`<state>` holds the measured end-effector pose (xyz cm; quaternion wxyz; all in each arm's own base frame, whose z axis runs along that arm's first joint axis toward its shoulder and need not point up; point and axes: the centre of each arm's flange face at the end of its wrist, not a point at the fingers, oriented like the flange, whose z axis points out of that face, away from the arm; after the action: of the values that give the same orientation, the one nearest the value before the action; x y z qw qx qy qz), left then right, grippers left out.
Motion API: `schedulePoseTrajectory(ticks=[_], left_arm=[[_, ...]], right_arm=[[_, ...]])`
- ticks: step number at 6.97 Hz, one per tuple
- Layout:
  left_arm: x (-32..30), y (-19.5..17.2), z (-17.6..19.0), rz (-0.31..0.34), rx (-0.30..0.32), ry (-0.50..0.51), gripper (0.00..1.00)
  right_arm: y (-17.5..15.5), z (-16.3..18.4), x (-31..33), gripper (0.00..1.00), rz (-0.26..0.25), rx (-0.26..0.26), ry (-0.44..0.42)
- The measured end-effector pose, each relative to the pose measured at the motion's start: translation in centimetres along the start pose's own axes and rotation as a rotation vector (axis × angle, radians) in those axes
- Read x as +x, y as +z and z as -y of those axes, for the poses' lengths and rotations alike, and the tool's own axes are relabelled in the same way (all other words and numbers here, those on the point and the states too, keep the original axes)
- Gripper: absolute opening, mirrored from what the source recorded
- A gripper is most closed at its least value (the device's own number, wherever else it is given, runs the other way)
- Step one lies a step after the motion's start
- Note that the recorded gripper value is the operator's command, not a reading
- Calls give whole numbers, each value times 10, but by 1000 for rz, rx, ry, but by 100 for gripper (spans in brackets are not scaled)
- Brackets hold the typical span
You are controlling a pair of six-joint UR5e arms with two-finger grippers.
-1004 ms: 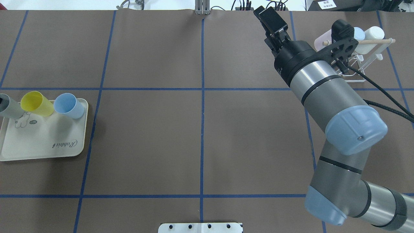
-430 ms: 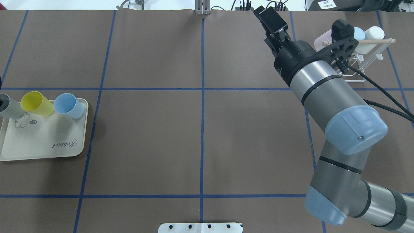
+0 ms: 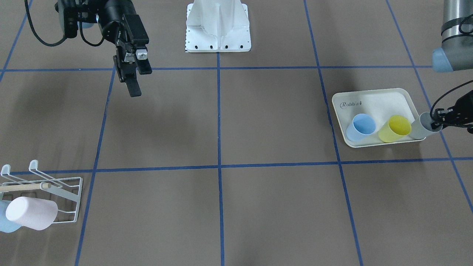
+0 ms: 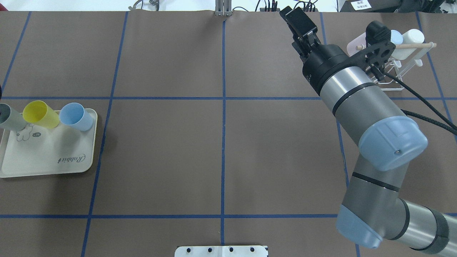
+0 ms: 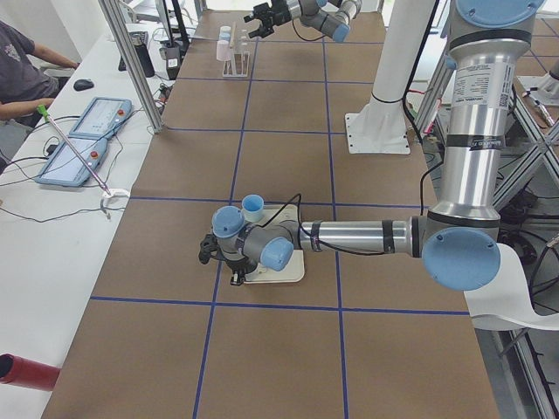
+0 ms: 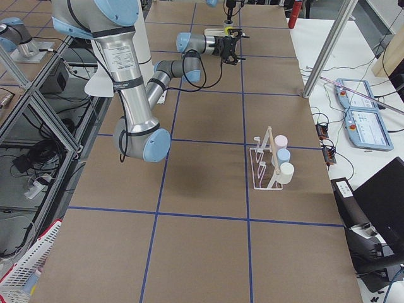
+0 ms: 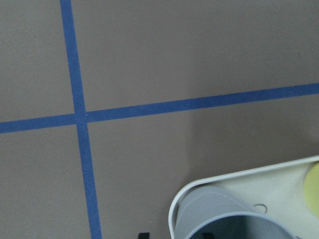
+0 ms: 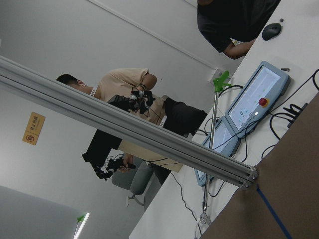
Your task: Transfer IKEA cup to right arm and place on rack
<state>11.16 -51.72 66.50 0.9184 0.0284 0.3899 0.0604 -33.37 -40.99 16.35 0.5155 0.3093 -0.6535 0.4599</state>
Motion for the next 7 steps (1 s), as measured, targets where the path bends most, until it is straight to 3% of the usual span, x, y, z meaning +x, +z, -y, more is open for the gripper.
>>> schedulePoseTrajectory(ticks=[3, 7], left_arm=[[12, -25, -6, -18, 35, 19, 0], [-32, -128, 13, -2, 226, -83, 0]], right_arm=[[1, 1, 2, 100, -3, 5, -5], [3, -3, 8, 100, -8, -2, -14]])
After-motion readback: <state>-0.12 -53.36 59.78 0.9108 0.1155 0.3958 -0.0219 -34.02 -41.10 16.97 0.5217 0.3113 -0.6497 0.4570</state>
